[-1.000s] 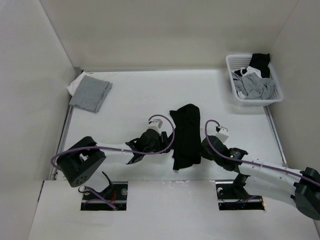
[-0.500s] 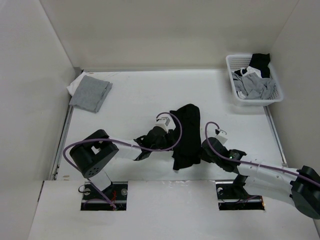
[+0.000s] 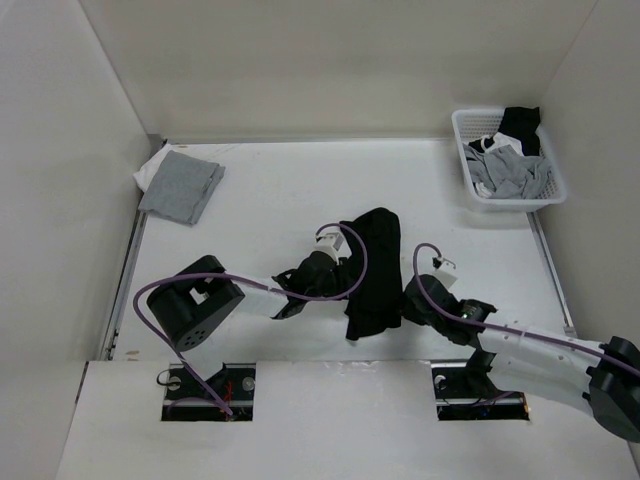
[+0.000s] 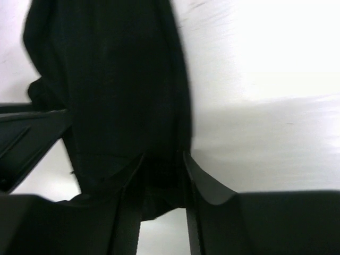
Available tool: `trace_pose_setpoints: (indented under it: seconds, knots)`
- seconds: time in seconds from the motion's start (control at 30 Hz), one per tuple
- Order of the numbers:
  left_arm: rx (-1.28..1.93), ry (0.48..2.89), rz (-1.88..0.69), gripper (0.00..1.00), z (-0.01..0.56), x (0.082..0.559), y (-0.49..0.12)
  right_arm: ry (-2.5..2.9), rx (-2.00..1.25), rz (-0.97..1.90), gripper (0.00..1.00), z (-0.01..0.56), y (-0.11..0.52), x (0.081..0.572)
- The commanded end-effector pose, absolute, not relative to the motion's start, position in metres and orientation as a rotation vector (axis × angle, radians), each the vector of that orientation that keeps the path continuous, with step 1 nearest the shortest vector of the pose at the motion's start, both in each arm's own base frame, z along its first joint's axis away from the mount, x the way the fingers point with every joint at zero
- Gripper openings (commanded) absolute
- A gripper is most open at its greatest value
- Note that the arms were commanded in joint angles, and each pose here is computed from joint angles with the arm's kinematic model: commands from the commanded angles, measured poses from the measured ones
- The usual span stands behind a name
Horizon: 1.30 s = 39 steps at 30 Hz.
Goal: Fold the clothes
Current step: Flatten the tank top out
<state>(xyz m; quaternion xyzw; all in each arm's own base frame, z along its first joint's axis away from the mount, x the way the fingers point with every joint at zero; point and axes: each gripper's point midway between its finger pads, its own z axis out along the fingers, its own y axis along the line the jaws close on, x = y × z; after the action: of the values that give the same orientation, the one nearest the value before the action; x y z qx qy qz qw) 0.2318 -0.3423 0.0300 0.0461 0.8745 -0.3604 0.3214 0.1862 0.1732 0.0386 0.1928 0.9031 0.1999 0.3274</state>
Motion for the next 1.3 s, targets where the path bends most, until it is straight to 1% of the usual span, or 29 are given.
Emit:
trace_pose_setpoints:
  seconds: [0.0, 0.17, 0.2, 0.3, 0.43, 0.53, 0.63, 0.7, 0.77, 0.8, 0.83, 1.1, 1.27]
  knots:
    - [0.102, 2.290, -0.933, 0.30, 0.032, 0.238, -0.341, 2.305, 0.521, 0.380, 0.40, 0.054, 0.152, 0.193]
    - [0.091, 2.290, -0.926, 0.23, 0.031, 0.241, -0.338, 2.315, 0.478, 0.390, 0.40, 0.058, 0.162, 0.190]
    - [0.091, 2.291, -0.925, 0.22, 0.030, 0.241, -0.338, 2.316, 0.478, 0.400, 0.39, 0.058, 0.163, 0.190]
    - [0.088, 2.288, -0.921, 0.19, 0.031, 0.242, -0.338, 2.332, 0.464, 0.443, 0.27, 0.056, 0.171, 0.188]
    - [0.089, 2.286, -0.922, 0.17, 0.031, 0.242, -0.339, 2.342, 0.457, 0.483, 0.26, 0.052, 0.178, 0.187]
    - [0.091, 2.286, -0.921, 0.17, 0.032, 0.243, -0.339, 2.347, 0.448, 0.531, 0.22, 0.051, 0.185, 0.186]
    - [0.095, 2.289, -0.919, 0.17, 0.030, 0.242, -0.339, 2.344, 0.437, 0.557, 0.20, 0.053, 0.190, 0.186]
    - [0.095, 2.288, -0.921, 0.17, 0.030, 0.241, -0.339, 2.343, 0.442, 0.557, 0.20, 0.053, 0.190, 0.187]
    - [0.093, 2.289, -0.924, 0.17, 0.030, 0.241, -0.340, 2.347, 0.448, 0.549, 0.24, 0.051, 0.188, 0.187]
    - [0.093, 2.290, -0.923, 0.17, 0.030, 0.240, -0.339, 2.352, 0.455, 0.539, 0.28, 0.049, 0.186, 0.186]
    - [0.093, 2.289, -0.924, 0.17, 0.030, 0.240, -0.339, 2.352, 0.455, 0.533, 0.30, 0.048, 0.185, 0.186]
    - [0.092, 2.278, -0.926, 0.17, 0.034, 0.243, -0.339, 2.361, 0.485, 0.447, 0.31, 0.040, 0.172, 0.185]
    - [0.091, 2.280, -0.925, 0.17, 0.034, 0.243, -0.339, 2.368, 0.484, 0.445, 0.31, 0.038, 0.172, 0.184]
